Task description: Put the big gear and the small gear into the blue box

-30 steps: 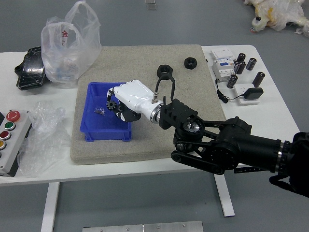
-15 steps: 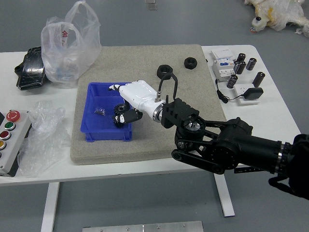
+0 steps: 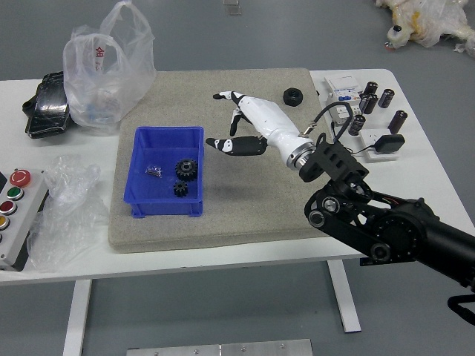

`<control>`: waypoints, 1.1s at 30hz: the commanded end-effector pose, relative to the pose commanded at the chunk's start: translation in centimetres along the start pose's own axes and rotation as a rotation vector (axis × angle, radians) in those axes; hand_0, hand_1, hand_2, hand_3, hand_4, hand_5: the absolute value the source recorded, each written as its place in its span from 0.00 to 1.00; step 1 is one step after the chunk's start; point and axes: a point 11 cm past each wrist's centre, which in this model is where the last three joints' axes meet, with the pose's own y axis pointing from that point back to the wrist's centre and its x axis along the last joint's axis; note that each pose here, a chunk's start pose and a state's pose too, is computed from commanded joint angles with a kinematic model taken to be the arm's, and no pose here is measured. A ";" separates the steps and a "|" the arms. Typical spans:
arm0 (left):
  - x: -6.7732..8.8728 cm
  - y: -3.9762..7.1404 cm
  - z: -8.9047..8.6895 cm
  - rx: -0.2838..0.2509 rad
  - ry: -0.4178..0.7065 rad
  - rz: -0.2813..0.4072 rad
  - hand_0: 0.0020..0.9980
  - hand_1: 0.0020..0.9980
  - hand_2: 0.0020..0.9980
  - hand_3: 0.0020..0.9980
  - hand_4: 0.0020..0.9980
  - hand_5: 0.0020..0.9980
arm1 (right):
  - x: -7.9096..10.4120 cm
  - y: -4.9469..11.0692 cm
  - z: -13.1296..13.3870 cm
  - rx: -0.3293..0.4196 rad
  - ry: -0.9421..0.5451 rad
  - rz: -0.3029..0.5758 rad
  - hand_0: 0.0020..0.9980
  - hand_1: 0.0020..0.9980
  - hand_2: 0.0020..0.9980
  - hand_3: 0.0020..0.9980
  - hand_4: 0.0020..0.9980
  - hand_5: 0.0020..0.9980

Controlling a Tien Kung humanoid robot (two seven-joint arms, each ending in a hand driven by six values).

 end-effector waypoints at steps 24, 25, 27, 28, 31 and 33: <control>-0.4 -0.1 -0.4 -0.003 0.000 -0.007 0.63 0.46 0.50 0.64 0.63 0.28 | 6.7 12.1 13.3 -0.196 -0.633 0.429 0.44 0.61 0.67 0.71 0.79 0.42; -0.4 -0.1 -0.4 -0.004 0.001 -0.007 0.63 0.46 0.50 0.64 0.63 0.28 | 6.9 12.2 13.4 -0.190 -0.656 0.440 0.44 0.61 0.67 0.71 0.79 0.42; -0.5 -0.1 -0.3 -0.006 0.003 -0.009 0.63 0.46 0.50 0.64 0.63 0.28 | 7.2 12.5 13.7 -0.179 -0.701 0.461 0.44 0.61 0.67 0.71 0.79 0.42; -0.5 -0.1 -0.3 -0.006 0.003 -0.009 0.63 0.46 0.50 0.64 0.63 0.28 | 7.3 12.6 13.9 -0.175 -0.721 0.469 0.44 0.61 0.67 0.71 0.79 0.42; -0.5 -0.1 -0.2 -0.010 0.005 -0.010 0.63 0.46 0.50 0.64 0.63 0.28 | 7.6 12.9 14.2 -0.161 -0.779 0.493 0.52 0.63 0.67 0.68 0.80 0.46; -0.5 -0.1 -0.1 -0.014 0.007 -0.009 0.63 0.46 0.50 0.64 0.63 0.28 | 7.8 13.0 14.3 -0.152 -0.801 0.504 0.52 0.63 0.67 0.68 0.80 0.46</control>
